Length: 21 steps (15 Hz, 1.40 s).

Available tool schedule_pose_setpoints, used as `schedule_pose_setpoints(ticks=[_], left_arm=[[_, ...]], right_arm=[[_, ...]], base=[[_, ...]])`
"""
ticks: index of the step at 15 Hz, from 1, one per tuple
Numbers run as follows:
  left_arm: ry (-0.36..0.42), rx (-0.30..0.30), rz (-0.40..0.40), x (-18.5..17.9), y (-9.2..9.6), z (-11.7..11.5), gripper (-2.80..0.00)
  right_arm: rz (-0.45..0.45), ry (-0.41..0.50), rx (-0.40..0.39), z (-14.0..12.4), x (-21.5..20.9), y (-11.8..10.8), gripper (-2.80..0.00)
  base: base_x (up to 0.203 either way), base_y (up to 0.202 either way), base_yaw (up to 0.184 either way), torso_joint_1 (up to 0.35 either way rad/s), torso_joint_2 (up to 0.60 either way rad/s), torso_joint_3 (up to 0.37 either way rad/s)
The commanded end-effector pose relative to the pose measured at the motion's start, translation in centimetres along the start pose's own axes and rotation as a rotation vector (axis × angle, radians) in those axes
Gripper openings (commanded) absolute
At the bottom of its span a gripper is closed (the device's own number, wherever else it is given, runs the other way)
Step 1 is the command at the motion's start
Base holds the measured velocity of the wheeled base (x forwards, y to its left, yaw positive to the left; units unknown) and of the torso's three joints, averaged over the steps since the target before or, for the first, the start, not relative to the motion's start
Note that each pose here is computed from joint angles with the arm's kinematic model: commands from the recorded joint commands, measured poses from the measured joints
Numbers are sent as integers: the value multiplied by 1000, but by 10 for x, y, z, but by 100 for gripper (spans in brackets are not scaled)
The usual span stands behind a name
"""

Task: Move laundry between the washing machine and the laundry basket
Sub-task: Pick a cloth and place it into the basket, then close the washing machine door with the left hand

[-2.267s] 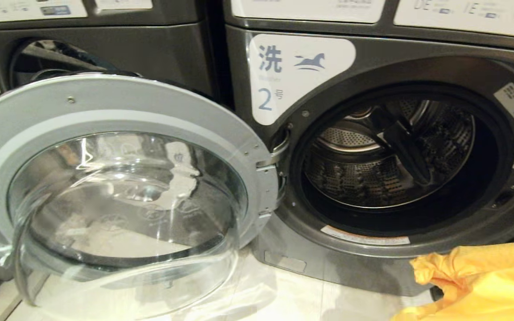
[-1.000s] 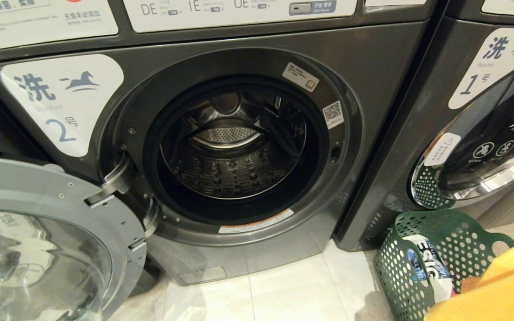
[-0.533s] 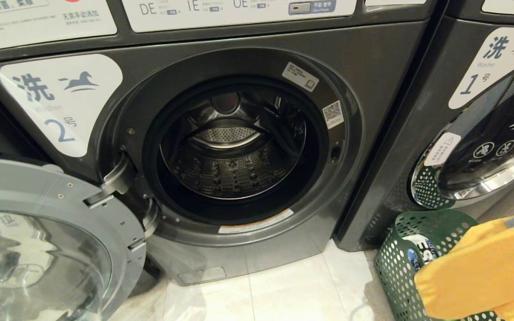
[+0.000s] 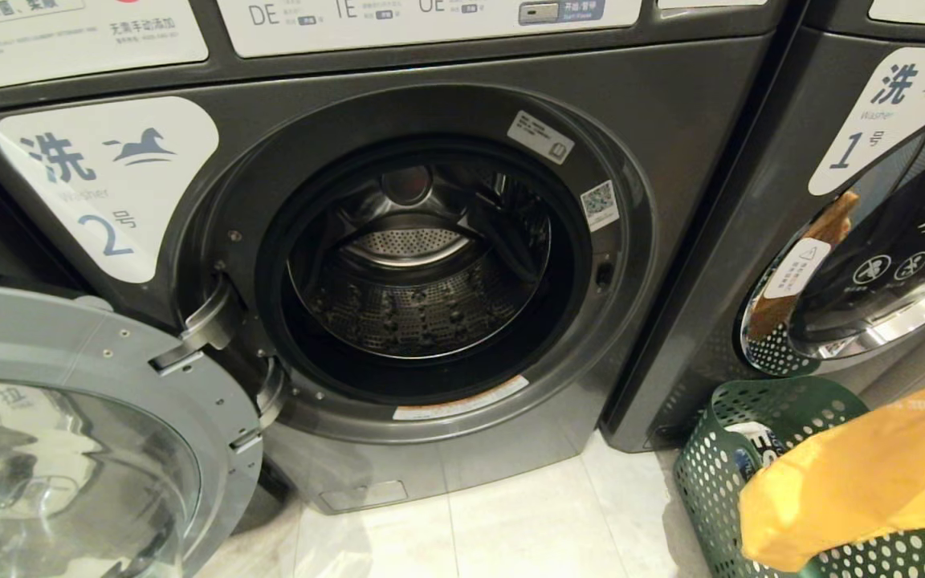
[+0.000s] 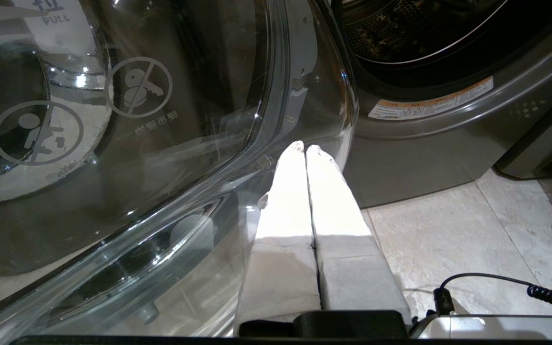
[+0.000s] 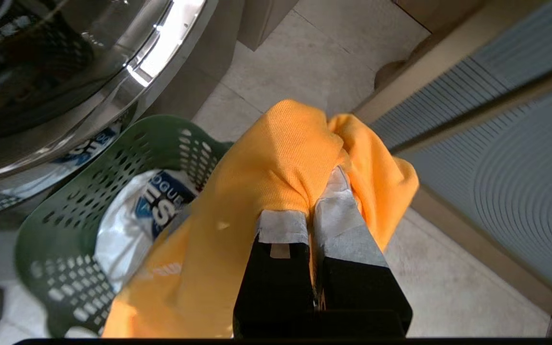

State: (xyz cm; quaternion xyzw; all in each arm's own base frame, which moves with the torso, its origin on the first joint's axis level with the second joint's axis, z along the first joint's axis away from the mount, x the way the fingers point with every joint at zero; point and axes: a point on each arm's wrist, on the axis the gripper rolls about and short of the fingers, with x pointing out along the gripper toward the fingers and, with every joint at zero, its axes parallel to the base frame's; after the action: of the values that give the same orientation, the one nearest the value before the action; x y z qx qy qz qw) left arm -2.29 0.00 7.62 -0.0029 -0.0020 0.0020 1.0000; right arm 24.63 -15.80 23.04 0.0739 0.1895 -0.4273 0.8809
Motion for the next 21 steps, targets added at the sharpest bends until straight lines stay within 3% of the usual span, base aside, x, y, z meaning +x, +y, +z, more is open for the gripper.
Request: schedule_pose_setpoints(ticks=[1, 5, 9, 10, 17, 21], left_arm=[[-1, 0, 1, 0, 0, 0, -280], [-1, 0, 1, 0, 0, 0, -280], [-1, 0, 1, 0, 0, 0, -280], [-1, 0, 1, 0, 0, 0, -280], [-1, 0, 1, 0, 0, 0, -280], [-1, 0, 1, 0, 0, 0, -280]], right_arm=[[-11, 55, -38, -22, 52, 9, -280], [190, 5, -144, -26, 66, 15, -280], [224, 62, -231, -55, 66, 13, -280], [226, 63, -236, -61, 66, 13, 0], [343, 80, -261, -84, 44, 9, 0], [448, 49, -265, -87, 3, -2, 0]], base=[[0, 0, 0, 0, 0, 0], [0, 0, 0, 0, 0, 0], [0, 0, 0, 0, 0, 0], [0, 0, 0, 0, 0, 0], [0, 0, 0, 0, 0, 0], [0, 0, 0, 0, 0, 0]])
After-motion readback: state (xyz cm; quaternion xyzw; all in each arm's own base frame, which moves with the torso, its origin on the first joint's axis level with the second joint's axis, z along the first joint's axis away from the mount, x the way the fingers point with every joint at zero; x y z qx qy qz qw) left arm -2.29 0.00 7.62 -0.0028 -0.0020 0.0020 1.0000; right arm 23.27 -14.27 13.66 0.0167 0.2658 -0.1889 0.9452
